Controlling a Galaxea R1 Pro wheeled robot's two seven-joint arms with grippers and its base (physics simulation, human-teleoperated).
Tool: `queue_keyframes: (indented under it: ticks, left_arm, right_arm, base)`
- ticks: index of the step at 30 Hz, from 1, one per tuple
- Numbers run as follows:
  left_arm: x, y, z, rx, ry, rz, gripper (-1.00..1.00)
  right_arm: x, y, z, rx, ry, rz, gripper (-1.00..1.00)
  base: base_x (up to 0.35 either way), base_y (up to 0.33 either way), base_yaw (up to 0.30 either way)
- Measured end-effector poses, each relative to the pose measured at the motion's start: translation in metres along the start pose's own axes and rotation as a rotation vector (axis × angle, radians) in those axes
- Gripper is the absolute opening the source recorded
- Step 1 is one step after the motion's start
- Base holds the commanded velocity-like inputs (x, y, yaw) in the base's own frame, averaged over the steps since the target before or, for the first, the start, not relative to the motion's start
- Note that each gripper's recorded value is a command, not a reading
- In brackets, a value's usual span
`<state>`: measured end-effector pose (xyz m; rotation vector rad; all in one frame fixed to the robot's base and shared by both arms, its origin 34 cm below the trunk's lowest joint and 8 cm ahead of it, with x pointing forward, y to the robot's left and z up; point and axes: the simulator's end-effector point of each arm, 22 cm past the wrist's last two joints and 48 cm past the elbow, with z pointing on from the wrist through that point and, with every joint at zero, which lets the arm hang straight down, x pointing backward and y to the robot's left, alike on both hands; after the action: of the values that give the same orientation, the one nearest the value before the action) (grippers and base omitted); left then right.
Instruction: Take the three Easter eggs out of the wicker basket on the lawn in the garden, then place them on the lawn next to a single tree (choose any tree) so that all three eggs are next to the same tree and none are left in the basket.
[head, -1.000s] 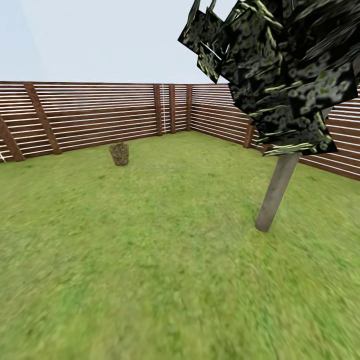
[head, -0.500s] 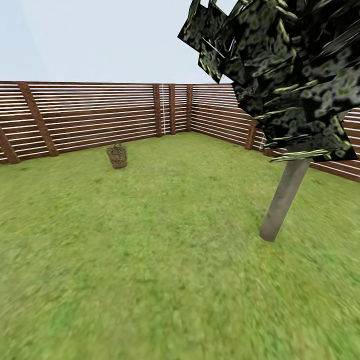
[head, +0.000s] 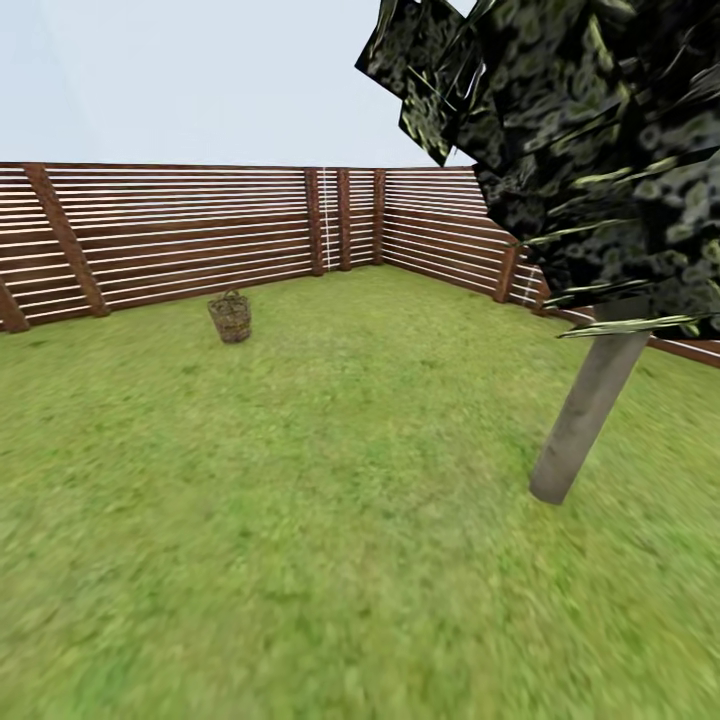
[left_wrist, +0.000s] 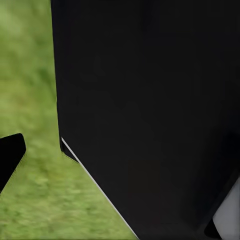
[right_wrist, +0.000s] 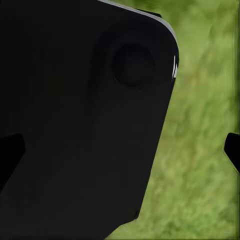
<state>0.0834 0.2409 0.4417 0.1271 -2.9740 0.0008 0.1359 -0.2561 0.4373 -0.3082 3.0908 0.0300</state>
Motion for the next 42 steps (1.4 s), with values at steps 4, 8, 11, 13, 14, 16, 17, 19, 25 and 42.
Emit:
queue_keyframes:
  ticks: [4,8,11,13,14,16,17,19,25,42]
  left_arm:
    - [0.0,0.0001,0.0,0.0,0.0,-0.001,1.0]
    - [0.0,0.0001,0.0,0.0,0.0,-0.002,1.0]
    - [0.0001,0.0002,0.0,-0.001,0.0,-0.002,1.0]
    - [0.0001,-0.0001,0.0,0.0,0.0,-0.002,1.0]
    - [0.0001,-0.0003,0.0,0.0,0.0,-0.003,1.0]
    - [0.0002,-0.0002,0.0,0.0,0.0,-0.003,1.0]
    - [0.0002,-0.0005,0.0,0.0,0.0,-0.003,1.0]
    - [0.0001,-0.0009,0.0,0.001,0.0,-0.002,1.0]
    - [0.0001,-0.0011,0.0,0.001,0.0,-0.004,1.0]
    - [0.0002,-0.0019,0.0,0.002,0.0,0.0,1.0]
  right_arm:
    - [-0.0003,0.0,0.0,0.0,-0.001,0.0,1.0]
    - [-0.0004,0.0,0.0,0.0,-0.002,0.001,1.0]
    - [-0.0004,0.0,0.0,0.0,-0.002,0.0,1.0]
    - [-0.0004,-0.0002,0.0,0.0,-0.002,0.0,1.0]
    - [-0.0003,-0.0006,0.0,0.001,-0.001,0.001,1.0]
    - [-0.0001,-0.0009,0.0,0.001,-0.001,0.0,1.0]
    - [0.0004,-0.0014,-0.0001,0.002,0.0,-0.001,1.0]
    - [0.0011,-0.0016,-0.0001,0.002,0.002,-0.003,1.0]
    - [0.0006,-0.0017,-0.0001,0.003,0.001,0.008,1.0]
    - [-0.0008,-0.0014,0.0001,0.004,-0.002,0.017,1.0]
  base:
    - [0.332,0.0,0.12]
    - [0.332,0.0,0.255]
    - [0.332,0.0,0.285]
    - [0.332,0.0,0.189]
    - [0.332,0.0,0.095]
    - [0.332,0.0,0.05]
    - [0.332,0.0,0.025]
    - [0.332,0.0,0.01]
    - [0.332,0.0,0.002]
    - [0.332,0.0,0.005]
